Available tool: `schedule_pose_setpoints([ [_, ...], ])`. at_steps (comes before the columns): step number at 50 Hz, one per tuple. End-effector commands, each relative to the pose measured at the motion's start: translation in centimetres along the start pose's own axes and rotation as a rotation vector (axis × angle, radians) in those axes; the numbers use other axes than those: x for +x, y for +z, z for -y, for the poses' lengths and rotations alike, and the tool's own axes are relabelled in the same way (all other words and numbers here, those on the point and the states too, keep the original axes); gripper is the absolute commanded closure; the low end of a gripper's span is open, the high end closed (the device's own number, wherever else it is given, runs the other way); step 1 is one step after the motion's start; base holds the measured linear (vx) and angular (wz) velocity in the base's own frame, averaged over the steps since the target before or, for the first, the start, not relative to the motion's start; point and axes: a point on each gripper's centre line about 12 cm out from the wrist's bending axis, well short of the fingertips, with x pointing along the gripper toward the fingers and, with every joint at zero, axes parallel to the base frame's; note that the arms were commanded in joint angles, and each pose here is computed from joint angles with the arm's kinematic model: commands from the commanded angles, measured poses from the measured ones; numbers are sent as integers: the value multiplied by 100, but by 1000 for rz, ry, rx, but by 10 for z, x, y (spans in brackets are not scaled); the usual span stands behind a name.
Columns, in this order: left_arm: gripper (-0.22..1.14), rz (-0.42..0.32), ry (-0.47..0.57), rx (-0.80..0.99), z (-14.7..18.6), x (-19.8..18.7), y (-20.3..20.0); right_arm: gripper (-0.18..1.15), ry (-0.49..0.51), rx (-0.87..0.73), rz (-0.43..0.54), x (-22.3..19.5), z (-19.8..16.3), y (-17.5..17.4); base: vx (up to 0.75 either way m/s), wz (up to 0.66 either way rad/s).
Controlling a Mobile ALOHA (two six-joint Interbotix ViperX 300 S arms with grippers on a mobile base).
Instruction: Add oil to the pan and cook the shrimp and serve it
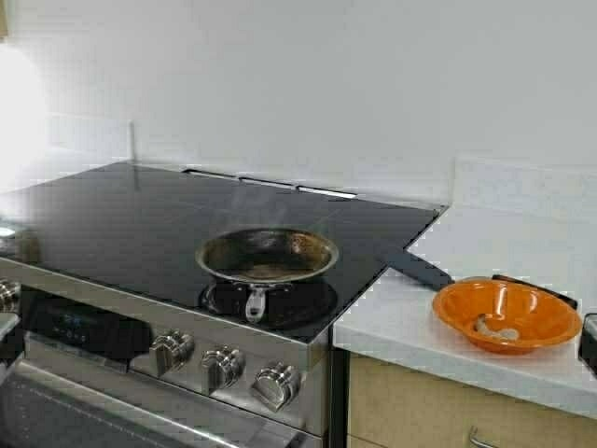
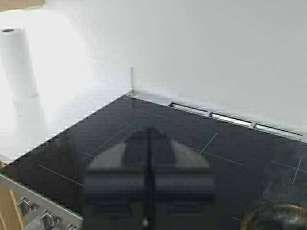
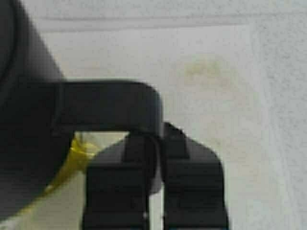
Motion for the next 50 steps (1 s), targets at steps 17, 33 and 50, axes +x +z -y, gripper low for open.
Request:
schedule_pose_setpoints([
  [17,89,6,3,2,-1,1,2,89,72,104,128,3,-14,61,0,0],
  [33,89,11,2,3,0,2,4,89,126,152,101,9,-22,54,0,0],
  [50,89,9,2,2,0,1,3,89,90,143,103,15,-19,46,0,0],
])
